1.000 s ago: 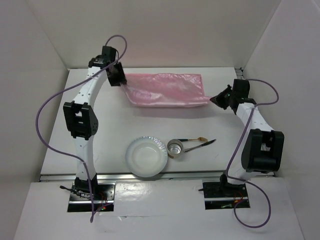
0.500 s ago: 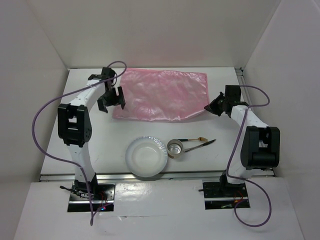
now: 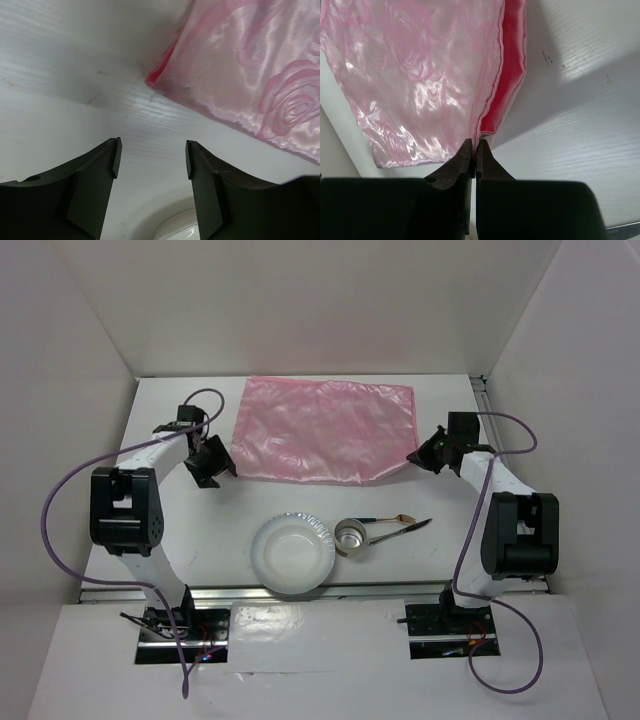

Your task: Set the dinner table for one person

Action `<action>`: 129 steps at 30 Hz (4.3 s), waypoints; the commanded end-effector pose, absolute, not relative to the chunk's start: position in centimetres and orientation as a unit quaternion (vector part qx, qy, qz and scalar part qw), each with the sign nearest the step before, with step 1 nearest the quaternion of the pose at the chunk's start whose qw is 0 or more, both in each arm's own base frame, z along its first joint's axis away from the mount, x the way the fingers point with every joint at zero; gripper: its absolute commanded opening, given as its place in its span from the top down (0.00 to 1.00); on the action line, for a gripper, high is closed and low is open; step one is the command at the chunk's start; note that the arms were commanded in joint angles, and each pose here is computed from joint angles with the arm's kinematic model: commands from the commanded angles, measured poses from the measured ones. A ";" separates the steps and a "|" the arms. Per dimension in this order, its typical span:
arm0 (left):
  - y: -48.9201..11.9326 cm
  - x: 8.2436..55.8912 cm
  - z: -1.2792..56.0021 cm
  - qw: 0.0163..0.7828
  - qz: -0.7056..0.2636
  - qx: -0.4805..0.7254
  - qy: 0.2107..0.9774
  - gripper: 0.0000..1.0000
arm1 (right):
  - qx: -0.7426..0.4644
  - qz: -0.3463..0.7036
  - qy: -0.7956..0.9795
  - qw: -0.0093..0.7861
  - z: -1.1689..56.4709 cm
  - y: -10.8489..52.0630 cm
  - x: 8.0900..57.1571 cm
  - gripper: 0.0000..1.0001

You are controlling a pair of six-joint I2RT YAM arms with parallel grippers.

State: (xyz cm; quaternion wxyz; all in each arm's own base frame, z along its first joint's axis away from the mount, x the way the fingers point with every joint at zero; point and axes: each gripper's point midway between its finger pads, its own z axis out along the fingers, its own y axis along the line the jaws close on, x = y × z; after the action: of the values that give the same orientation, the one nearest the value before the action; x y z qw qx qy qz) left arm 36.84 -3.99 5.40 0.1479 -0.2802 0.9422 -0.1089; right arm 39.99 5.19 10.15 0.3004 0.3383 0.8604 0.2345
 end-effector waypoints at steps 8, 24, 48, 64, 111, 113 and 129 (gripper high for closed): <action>-5.4 41.5 4.4 0.173 -0.154 -0.301 0.925 0.29 | 0.330 0.230 0.862 0.308 10.0 5.3 40.1 1.00; -4.4 43.5 2.7 0.176 -0.126 -0.318 0.923 1.00 | 0.326 0.229 0.867 0.299 9.5 5.5 39.8 1.00; -2.0 33.6 4.4 0.170 -0.066 -0.324 0.928 1.00 | 0.346 0.181 0.884 0.258 5.4 4.5 34.7 1.00; -1.9 32.6 3.1 0.148 -0.055 -0.332 0.930 1.00 | 0.353 0.161 0.883 0.264 5.6 3.9 32.1 1.00; -11.4 23.4 14.7 0.247 -0.158 -0.153 0.944 0.12 | -0.026 0.170 0.966 0.192 10.9 19.5 19.1 0.15; -11.4 23.4 14.7 0.247 -0.158 -0.153 0.944 0.12 | -0.025 0.157 0.969 0.190 10.1 19.7 19.0 0.23; -11.7 23.9 14.5 0.257 -0.160 -0.149 0.941 0.12 | -0.014 0.109 0.973 0.201 8.3 19.3 20.6 0.88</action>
State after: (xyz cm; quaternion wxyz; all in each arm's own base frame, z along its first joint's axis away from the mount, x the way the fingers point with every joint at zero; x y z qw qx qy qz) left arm 22.99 -11.42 13.26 0.2317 -0.1523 0.9491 -0.1497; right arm 18.76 18.58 6.49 0.1610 -0.0136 0.9809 0.1081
